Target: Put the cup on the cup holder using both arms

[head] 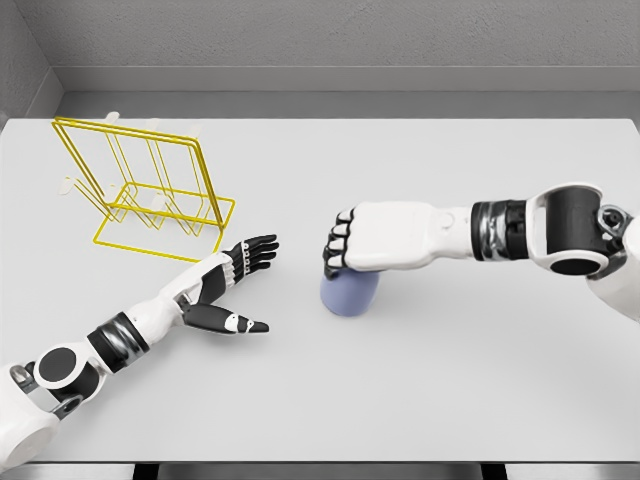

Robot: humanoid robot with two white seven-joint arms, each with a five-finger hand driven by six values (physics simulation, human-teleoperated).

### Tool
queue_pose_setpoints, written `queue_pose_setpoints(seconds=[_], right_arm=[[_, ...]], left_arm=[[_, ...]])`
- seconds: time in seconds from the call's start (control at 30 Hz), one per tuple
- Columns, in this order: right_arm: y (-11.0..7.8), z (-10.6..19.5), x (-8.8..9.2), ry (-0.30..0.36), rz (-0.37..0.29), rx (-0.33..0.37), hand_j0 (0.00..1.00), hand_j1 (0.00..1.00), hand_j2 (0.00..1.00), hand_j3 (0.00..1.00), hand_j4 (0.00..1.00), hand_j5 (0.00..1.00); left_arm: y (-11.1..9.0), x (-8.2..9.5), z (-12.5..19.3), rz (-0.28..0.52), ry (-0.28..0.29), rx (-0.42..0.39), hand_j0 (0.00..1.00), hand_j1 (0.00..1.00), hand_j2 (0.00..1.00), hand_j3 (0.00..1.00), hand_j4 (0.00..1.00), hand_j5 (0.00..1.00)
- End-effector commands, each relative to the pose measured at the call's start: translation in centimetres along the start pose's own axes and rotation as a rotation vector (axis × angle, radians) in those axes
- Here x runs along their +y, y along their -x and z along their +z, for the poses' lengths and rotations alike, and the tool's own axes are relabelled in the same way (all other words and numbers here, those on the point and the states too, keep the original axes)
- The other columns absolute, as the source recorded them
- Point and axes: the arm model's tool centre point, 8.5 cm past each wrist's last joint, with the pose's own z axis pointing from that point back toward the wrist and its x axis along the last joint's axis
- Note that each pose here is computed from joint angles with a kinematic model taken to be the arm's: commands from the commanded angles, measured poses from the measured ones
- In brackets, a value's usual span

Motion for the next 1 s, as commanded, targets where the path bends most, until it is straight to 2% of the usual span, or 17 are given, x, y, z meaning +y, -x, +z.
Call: queue_pose_setpoints(seconds=[0.0, 0.2, 0.33, 0.37, 0.43, 0.47, 0.67, 0.8, 0.9, 0.97], right_arm=[[-0.5, -1.0, -0.1, -0.004, -0.004, -0.022, 0.62, 0.62, 0.62, 0.62, 0.62, 0.62], [-0.9, -2.0, -0.8, 0.018, 0.001, -0.043, 0.61, 0.61, 0.61, 0.61, 0.61, 0.61], [-0.9, -2.2, -0.7, 0.007, 0.019, -0.035, 0.63, 0.63, 0.63, 0.63, 0.63, 0.63], [-1.1, -2.4, -0.5, 0.002, 0.017, -0.043, 0.69, 0.69, 0.69, 0.69, 0.69, 0.69], [-1.1, -2.4, -0.4, 0.002, 0.015, -0.042, 0.93, 0.93, 0.93, 0.93, 0.93, 0.93], [-1.1, -2.3, -0.3, 0.000, 0.014, -0.042, 0.99, 0.99, 0.99, 0.99, 0.99, 0.99], [-1.0, -2.1, -0.1, -0.006, 0.013, -0.036, 1.00, 1.00, 1.00, 1.00, 1.00, 1.00], [0.1, -0.5, -0.5, -0.002, 0.020, 0.011, 1.00, 1.00, 1.00, 1.00, 1.00, 1.00], [1.3, 1.0, -1.4, 0.030, 0.025, 0.057, 1.00, 1.00, 1.00, 1.00, 1.00, 1.00], [2.6, 3.5, -3.0, 0.103, -0.005, 0.100, 1.00, 1.00, 1.00, 1.00, 1.00, 1.00]], left_arm=[[0.0, 0.1, 0.0, 0.002, -0.002, 0.001, 1.00, 1.00, 1.00, 1.00, 1.00, 1.00], [0.0, -0.1, -0.1, 0.005, 0.000, -0.004, 1.00, 1.00, 1.00, 1.00, 1.00, 1.00], [0.0, -0.1, -0.1, 0.005, -0.001, -0.005, 1.00, 1.00, 1.00, 1.00, 1.00, 1.00], [0.0, -0.1, -0.1, 0.006, 0.000, -0.004, 1.00, 1.00, 1.00, 1.00, 1.00, 1.00], [0.0, -0.1, -0.1, 0.005, -0.001, -0.005, 1.00, 1.00, 1.00, 1.00, 1.00, 1.00], [0.0, -0.1, -0.1, 0.005, -0.001, -0.005, 1.00, 1.00, 1.00, 1.00, 1.00, 1.00], [0.0, 0.0, -0.1, 0.005, 0.000, -0.004, 1.00, 1.00, 1.00, 1.00, 1.00, 1.00], [0.0, -0.1, -0.1, 0.006, -0.002, -0.003, 1.00, 1.00, 1.00, 1.00, 1.00, 1.00], [0.0, -0.1, -0.1, 0.006, -0.002, -0.003, 1.00, 1.00, 1.00, 1.00, 1.00, 1.00], [0.0, -0.1, -0.1, 0.007, -0.001, -0.004, 1.00, 1.00, 1.00, 1.00, 1.00, 1.00]])
